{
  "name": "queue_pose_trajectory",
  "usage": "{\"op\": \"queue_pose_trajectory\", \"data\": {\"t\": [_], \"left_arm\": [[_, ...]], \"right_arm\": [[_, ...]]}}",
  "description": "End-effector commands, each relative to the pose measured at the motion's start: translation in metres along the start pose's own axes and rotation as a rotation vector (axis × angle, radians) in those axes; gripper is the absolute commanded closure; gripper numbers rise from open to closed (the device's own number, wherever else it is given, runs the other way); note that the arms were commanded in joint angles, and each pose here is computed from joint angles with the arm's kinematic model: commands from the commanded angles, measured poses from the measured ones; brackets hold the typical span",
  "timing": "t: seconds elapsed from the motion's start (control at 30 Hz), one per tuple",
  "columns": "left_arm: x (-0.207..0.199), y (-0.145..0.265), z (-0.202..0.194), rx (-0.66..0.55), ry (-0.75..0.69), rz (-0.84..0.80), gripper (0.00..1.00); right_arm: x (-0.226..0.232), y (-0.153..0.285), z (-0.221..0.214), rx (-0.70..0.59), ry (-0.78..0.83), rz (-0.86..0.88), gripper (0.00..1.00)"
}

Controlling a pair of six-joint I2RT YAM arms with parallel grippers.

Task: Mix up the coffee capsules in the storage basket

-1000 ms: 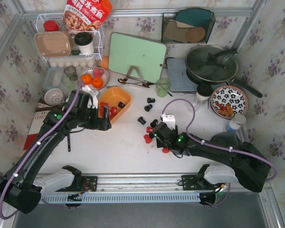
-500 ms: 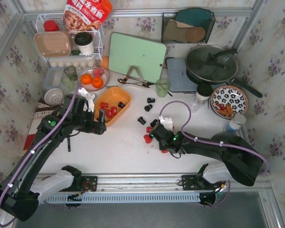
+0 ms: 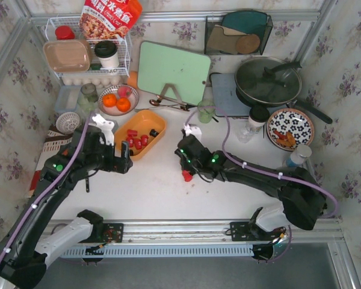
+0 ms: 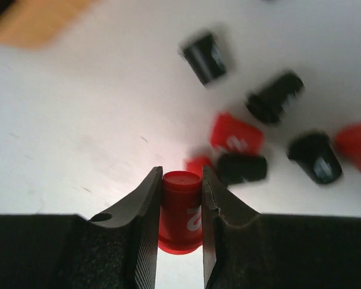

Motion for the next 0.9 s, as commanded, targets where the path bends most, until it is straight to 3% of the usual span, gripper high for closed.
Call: {"op": "queue_pose_trajectory", "data": {"t": [0.0,0.2,0.43,0.6,0.73,0.87], "left_arm": [[0.000,0.004,0.008,-0.069,0.001,-0.012,0.01],[0.004,0.009,0.009,-0.107,0.015,-0.003,0.01],[0.005,0.007,0.008,-0.097,0.016,0.002,0.01],[0.004,0.006,0.008,-0.092,0.017,-0.001,0.01],[0.004,0.005,0.008,-0.086,0.017,-0.003,0.01],[0.004,0.004,0.008,-0.085,0.020,-0.001,0.01]], "right_arm": [[0.039,-0.004,0.075,-0.229,0.056,0.132,1.00],[0.092,-0.029,0.161,-0.556,0.142,0.248,1.00],[0.123,-0.083,0.191,-0.728,0.160,0.265,0.92],[0.117,-0.102,0.189,-0.797,0.117,0.205,0.64],[0.111,-0.105,0.181,-0.779,0.098,0.180,0.35],[0.103,-0.096,0.179,-0.777,0.107,0.153,0.21]]}}
Point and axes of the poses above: each gripper's point midway between its finger pads, its own y axis back along the fingers, its own x axis along the line the jaws close on, z = x × y, the point moved 4 cm from there along y, back along the fingers, and after that the axes turned 8 degrees about y, right-handed, at the moved point
